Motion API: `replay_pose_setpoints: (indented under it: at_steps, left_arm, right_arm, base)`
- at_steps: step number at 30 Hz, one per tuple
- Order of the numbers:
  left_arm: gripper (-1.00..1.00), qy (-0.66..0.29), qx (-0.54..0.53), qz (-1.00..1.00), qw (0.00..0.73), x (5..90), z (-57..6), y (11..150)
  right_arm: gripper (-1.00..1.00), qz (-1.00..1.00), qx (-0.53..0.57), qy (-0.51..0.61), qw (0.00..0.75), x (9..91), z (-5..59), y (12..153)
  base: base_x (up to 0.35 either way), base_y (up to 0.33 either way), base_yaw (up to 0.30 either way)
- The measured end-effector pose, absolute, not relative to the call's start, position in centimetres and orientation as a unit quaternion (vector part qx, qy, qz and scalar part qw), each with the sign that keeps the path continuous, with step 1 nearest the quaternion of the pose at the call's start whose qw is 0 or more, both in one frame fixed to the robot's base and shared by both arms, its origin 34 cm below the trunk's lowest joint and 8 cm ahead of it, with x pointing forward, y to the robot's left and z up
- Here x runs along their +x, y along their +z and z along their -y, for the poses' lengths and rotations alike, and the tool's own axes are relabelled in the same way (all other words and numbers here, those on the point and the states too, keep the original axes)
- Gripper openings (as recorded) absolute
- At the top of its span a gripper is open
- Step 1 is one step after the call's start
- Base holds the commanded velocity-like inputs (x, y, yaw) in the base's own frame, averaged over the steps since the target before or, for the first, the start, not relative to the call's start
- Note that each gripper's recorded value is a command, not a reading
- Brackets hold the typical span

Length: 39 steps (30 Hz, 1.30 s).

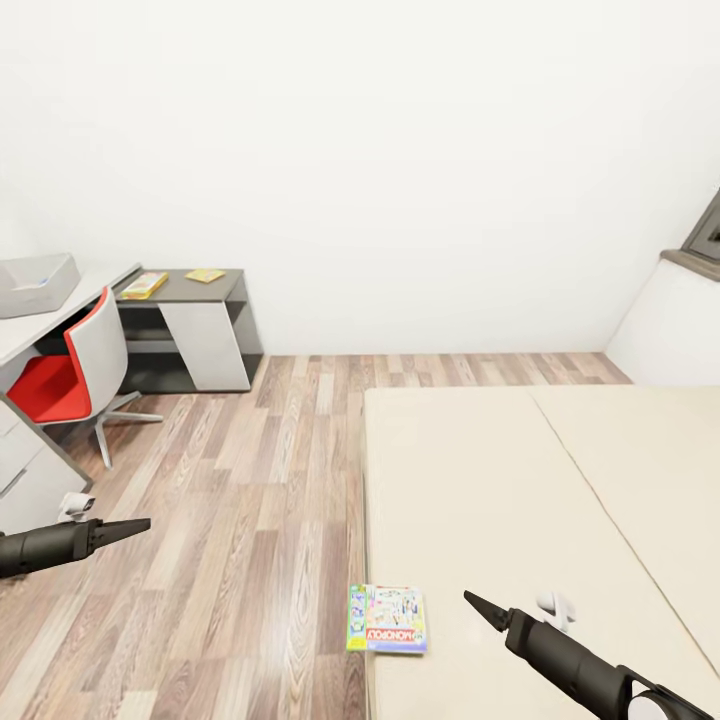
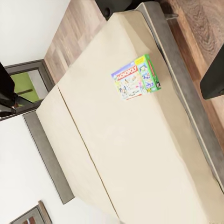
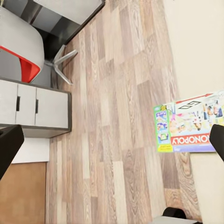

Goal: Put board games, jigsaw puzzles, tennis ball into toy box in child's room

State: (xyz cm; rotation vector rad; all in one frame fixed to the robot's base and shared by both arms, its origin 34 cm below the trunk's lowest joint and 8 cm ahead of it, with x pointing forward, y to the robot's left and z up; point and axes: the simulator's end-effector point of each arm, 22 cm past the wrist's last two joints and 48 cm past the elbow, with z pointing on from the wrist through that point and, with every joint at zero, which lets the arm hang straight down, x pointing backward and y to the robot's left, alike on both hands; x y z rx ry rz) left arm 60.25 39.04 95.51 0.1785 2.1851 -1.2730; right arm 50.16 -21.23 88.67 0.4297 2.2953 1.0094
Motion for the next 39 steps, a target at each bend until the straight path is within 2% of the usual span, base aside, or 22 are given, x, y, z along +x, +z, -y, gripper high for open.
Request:
replay_pose_setpoints:
  at_steps: [39]
  left_arm:
    - [1.00,-0.477,0.082,-0.812,0.325,60.5,-39.1,98.7]
  right_arm:
    - [1.00,-0.853,0.150,0.384,0.321,50.8,21.2,91.1]
  base:
    - [0.000,0.000,0.000]
